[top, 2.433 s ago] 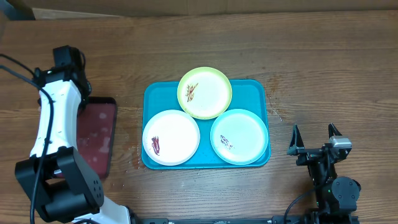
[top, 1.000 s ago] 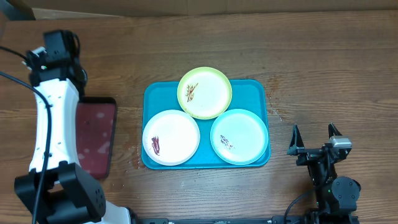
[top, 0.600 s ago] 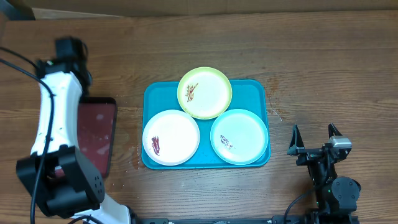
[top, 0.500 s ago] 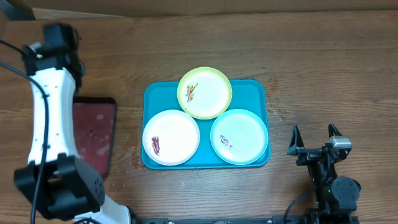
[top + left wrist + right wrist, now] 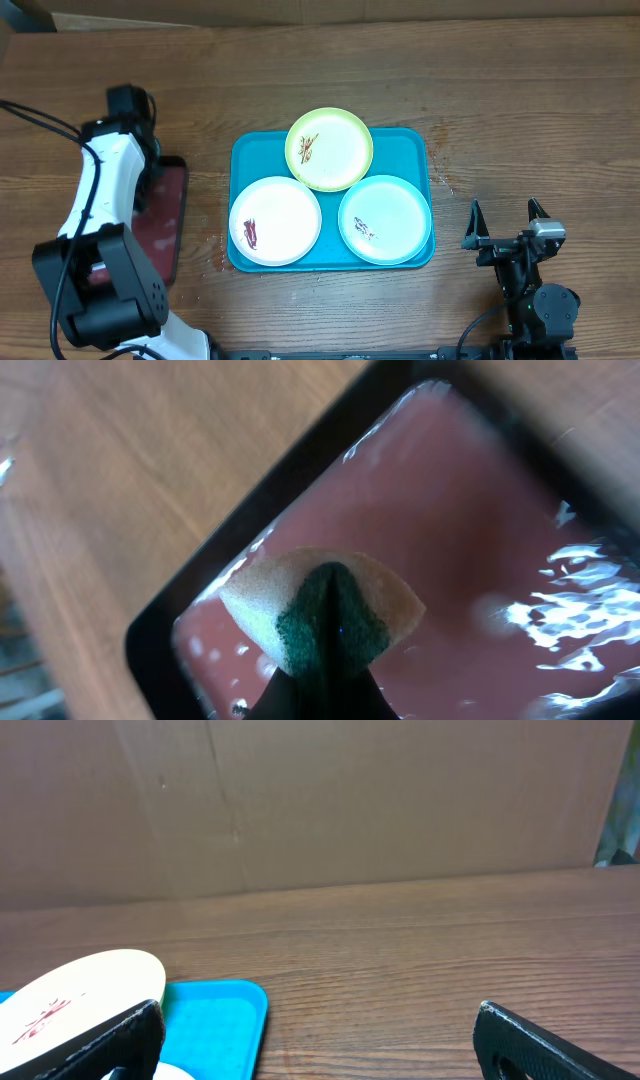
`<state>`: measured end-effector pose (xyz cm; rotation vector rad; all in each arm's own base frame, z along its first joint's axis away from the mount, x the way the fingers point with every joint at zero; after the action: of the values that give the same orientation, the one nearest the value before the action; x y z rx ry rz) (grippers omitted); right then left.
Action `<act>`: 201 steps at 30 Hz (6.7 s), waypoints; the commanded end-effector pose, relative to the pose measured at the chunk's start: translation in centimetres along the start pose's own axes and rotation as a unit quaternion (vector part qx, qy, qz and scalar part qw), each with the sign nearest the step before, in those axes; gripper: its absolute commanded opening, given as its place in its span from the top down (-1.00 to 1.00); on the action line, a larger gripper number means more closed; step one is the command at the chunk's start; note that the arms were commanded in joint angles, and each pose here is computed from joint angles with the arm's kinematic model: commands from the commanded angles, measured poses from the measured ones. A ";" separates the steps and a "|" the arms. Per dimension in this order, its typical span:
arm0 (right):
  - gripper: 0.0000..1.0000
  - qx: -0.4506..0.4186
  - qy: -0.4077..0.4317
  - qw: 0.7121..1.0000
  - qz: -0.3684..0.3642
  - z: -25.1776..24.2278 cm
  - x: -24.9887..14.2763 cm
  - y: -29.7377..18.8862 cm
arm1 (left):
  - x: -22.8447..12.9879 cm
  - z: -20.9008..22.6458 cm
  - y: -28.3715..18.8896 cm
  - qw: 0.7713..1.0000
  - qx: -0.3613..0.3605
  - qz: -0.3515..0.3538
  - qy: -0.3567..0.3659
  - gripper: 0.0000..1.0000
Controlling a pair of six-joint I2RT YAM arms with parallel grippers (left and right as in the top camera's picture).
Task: Clean dirty plates on tray and stack at the side
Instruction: 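Lift the sponge with the left gripper above the mat, then carry the sponge right and place it on the white plate, then move the right gripper over the tray toward the light-blue plate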
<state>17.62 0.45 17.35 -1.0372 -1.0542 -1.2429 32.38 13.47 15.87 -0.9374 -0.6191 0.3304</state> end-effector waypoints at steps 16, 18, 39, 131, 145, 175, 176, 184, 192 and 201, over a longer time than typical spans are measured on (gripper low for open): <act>-1.00 -0.007 -0.002 1.000 -0.003 -0.2 -0.2 0.0 | 2.1 1.8 -3.1 0.999 -0.001 -0.025 -0.030 0.92; -1.00 -0.007 -0.002 1.000 -0.003 -0.2 -0.2 0.0 | 0.5 1.2 -1.3 1.000 0.008 -0.004 -0.016 0.92; -1.00 -0.007 -0.002 1.000 -0.003 -0.2 -0.2 0.0 | 0.5 2.4 -2.0 0.999 0.026 0.019 -0.044 0.92; -1.00 0.313 0.207 0.925 0.066 6.3 1.0 -2.2 | -7.9 -7.2 -17.3 0.907 -0.302 0.114 0.271 -1.00; -1.00 0.389 0.098 0.903 -0.155 9.1 13.7 -7.3 | -8.3 -7.3 -16.9 0.906 -0.297 0.122 0.274 -1.00; -0.57 0.276 0.147 0.862 0.399 14.5 14.7 6.6 | -8.1 -8.0 -17.3 0.907 -0.321 0.127 0.240 -1.00; -0.44 0.243 0.138 0.868 0.411 14.7 13.7 7.1 | -8.2 -8.1 -17.4 0.904 -0.329 0.131 0.241 -1.00; -0.82 0.087 0.045 0.878 0.469 20.0 4.3 10.9 | -8.1 -8.5 -17.6 0.899 -0.343 0.129 0.240 -1.00; -0.36 0.112 0.030 0.822 0.557 23.3 -6.0 14.0 | -8.1 -8.5 -17.6 0.899 -0.342 0.128 0.240 -1.00; 0.02 0.145 0.026 0.812 0.566 25.4 -8.7 14.0 | -8.0 -8.6 -17.7 0.899 -0.346 0.123 0.238 -1.00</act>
<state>30.49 26.44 12.80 -1.1384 -0.3388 -0.1255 31.48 -5.93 23.85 -1.7169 -0.1368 0.0841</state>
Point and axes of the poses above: each gripper's point midway between its finger pads, its own y axis out along the fingers, its own z axis along the line the jaws close on, x = y × z, the point moved 7 cm from there along -y, back along the fingers, and after that the axes turned 6 degrees about y, right-handed, at the moved point
